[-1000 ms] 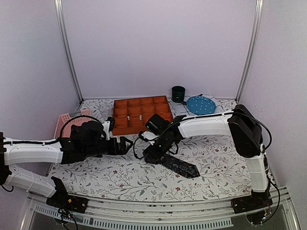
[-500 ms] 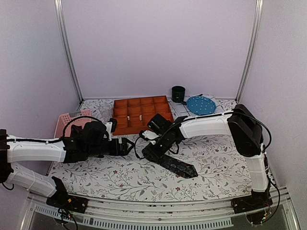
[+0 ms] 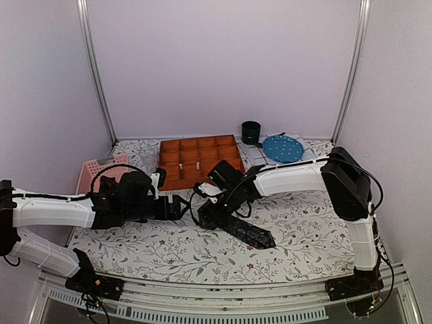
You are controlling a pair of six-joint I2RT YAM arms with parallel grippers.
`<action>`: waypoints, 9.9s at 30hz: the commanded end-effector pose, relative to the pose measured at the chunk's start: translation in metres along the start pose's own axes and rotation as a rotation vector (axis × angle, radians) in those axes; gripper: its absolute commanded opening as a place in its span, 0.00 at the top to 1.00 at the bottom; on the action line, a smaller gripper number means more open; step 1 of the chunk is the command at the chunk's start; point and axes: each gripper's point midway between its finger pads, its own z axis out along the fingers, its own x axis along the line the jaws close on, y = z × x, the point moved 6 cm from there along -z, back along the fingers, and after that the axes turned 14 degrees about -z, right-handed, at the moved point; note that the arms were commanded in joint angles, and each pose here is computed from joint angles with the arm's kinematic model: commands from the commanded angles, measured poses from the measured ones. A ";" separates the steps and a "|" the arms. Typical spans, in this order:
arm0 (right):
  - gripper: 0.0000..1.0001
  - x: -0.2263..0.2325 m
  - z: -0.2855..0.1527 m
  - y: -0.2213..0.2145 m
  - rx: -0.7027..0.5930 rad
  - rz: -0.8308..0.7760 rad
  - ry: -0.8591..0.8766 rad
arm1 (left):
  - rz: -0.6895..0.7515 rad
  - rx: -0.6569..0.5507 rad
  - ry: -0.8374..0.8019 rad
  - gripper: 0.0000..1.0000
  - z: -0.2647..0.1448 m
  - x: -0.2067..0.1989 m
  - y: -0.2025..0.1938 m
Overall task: Roll the ties
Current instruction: Roll the tie at the center of the board.
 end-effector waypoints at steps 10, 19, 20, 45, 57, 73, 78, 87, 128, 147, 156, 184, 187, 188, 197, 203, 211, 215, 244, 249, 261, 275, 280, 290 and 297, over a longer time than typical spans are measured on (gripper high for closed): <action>0.00 -0.010 -0.132 0.055 -0.310 0.202 0.052 | -0.020 -0.069 -0.031 0.02 -0.011 -0.010 0.019; 0.08 -0.016 -0.161 0.052 -0.434 0.315 0.049 | -0.050 -0.061 -0.064 0.02 -0.009 -0.012 0.026; 0.16 -0.015 -0.159 0.049 -0.443 0.336 0.065 | -0.060 -0.052 -0.076 0.03 -0.007 -0.014 0.029; 0.97 -0.006 -0.039 -0.034 -0.194 0.537 0.209 | -0.117 0.146 -0.081 0.07 0.061 -0.004 0.035; 1.00 -0.007 -0.013 -0.064 -0.107 0.574 0.186 | -0.118 0.203 -0.101 0.08 0.080 -0.005 0.028; 1.00 -0.007 -0.005 -0.088 -0.067 0.609 0.166 | -0.085 0.307 -0.244 0.11 0.094 -0.024 0.018; 1.00 -0.008 -0.003 -0.092 -0.065 0.617 0.167 | -0.080 0.349 -0.275 0.12 0.104 -0.030 0.013; 1.00 -0.010 -0.004 -0.092 -0.074 0.619 0.168 | -0.063 0.425 -0.291 0.17 0.114 -0.031 -0.004; 0.84 0.003 -0.141 -0.050 -0.302 0.545 0.116 | 0.293 0.197 0.067 0.89 0.104 -0.058 -0.002; 0.78 -0.027 -0.165 -0.108 -0.382 0.739 -0.089 | 0.667 0.035 0.348 0.90 0.111 -0.101 -0.040; 0.78 -0.029 -0.158 -0.122 -0.366 0.768 -0.090 | 0.828 0.022 0.435 0.88 0.128 -0.109 -0.078; 0.77 -0.031 -0.154 -0.129 -0.368 0.791 -0.074 | 0.740 0.261 0.087 0.20 0.133 -0.150 -0.124; 0.77 -0.031 -0.158 -0.127 -0.382 0.784 -0.083 | 0.727 0.225 0.067 0.18 0.123 -0.157 -0.113; 0.75 -0.031 -0.160 -0.126 -0.391 0.779 -0.086 | 0.717 0.209 0.057 0.16 0.117 -0.161 -0.107; 0.67 -0.029 -0.165 -0.120 -0.414 0.758 -0.059 | 0.649 0.139 -0.019 0.08 0.079 -0.180 -0.074; 0.68 -0.016 -0.162 -0.102 -0.425 0.701 0.029 | 0.599 0.095 -0.035 0.08 0.058 -0.180 -0.056; 0.79 0.005 -0.145 -0.052 -0.426 0.603 0.144 | 0.321 -0.013 -0.024 0.09 0.026 -0.126 -0.008; 0.84 0.004 -0.121 -0.039 -0.382 0.607 0.178 | 0.167 -0.013 -0.041 0.10 0.020 -0.087 0.009; 0.88 0.001 -0.067 -0.094 -0.186 0.731 0.134 | 0.066 0.078 0.015 0.15 0.040 -0.031 -0.004; 0.85 0.005 -0.110 -0.064 -0.286 0.673 0.148 | 0.065 0.071 0.015 0.15 0.039 -0.031 -0.003; 0.66 0.005 -0.180 -0.020 -0.365 0.530 0.078 | 0.056 0.070 0.005 0.15 0.037 -0.033 -0.003; 0.00 -0.011 -0.117 -0.034 0.021 0.249 -0.141 | 0.042 0.050 0.058 0.15 0.029 -0.018 -0.005; 0.00 -0.011 -0.091 -0.040 0.075 0.189 -0.138 | 0.031 0.054 0.072 0.15 0.029 -0.012 -0.007; 0.01 -0.003 -0.059 -0.042 0.121 0.135 -0.068 | 0.025 0.060 0.075 0.15 0.031 -0.007 -0.006; 0.00 -0.016 -0.042 -0.056 0.205 0.121 -0.161 | 0.022 0.071 0.079 0.15 0.033 -0.004 -0.008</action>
